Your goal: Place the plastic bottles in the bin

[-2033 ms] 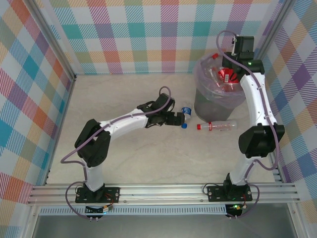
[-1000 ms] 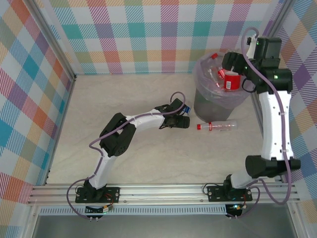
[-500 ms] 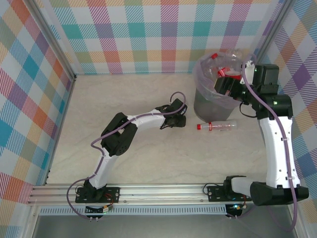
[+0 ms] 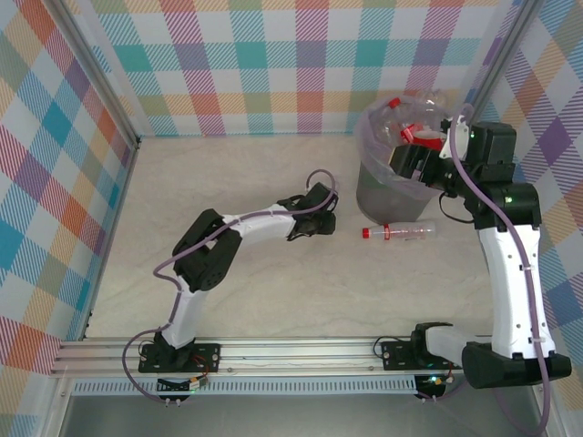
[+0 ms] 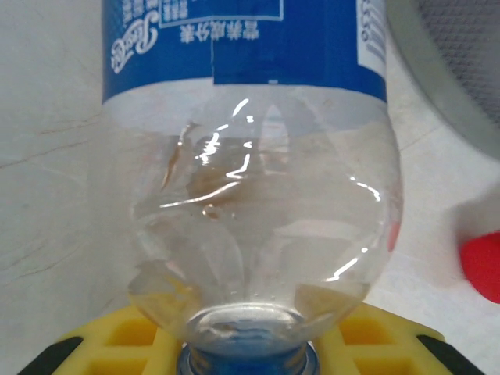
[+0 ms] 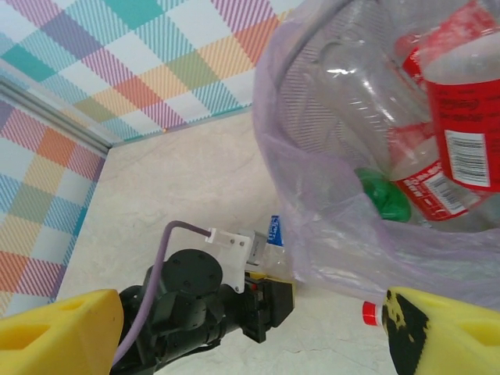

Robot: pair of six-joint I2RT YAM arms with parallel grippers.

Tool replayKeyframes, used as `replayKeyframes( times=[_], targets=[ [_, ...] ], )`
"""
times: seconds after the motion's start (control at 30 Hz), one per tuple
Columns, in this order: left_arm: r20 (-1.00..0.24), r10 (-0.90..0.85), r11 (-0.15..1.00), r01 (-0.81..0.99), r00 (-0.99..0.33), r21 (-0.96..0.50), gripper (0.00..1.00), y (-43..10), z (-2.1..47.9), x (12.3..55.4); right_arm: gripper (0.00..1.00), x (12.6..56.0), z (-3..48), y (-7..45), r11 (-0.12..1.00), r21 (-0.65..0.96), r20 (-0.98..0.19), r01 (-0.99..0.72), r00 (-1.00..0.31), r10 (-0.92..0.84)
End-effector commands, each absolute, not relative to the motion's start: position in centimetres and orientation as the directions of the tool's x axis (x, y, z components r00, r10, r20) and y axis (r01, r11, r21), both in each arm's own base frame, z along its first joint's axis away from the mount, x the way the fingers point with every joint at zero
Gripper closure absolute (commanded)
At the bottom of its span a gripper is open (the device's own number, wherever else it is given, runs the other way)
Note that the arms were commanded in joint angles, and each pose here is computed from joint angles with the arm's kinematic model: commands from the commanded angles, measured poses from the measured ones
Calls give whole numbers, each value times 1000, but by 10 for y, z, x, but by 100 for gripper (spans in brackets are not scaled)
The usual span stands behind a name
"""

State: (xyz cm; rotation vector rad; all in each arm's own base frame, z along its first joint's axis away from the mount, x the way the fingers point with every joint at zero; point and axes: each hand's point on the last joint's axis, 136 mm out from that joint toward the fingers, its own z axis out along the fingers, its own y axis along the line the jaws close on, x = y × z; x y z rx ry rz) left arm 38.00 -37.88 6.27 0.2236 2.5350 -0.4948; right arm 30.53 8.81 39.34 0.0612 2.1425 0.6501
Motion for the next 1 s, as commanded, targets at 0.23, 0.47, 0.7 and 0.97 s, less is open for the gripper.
replayKeyframes(
  times=[0.23, 0.47, 0.7, 0.97],
  targets=[
    [-730, -108, 745, 431, -675, -509, 80, -357, 198, 335, 10, 314, 408, 163, 751, 556, -741, -356, -622, 254],
    [-773, -113, 659, 535, -624, -529, 80, -346, 236, 303, 4, 346, 384, 212, 663, 653, -665, -365, -695, 272],
    [-791, -131, 598, 588, -598, -544, 79, -354, 257, 298, 2, 371, 344, 233, 664, 692, -572, -284, -776, 264],
    [-787, -122, 567, 608, -605, -555, 79, -368, 260, 302, 8, 373, 320, 244, 659, 705, -521, -262, -822, 230]
  ],
)
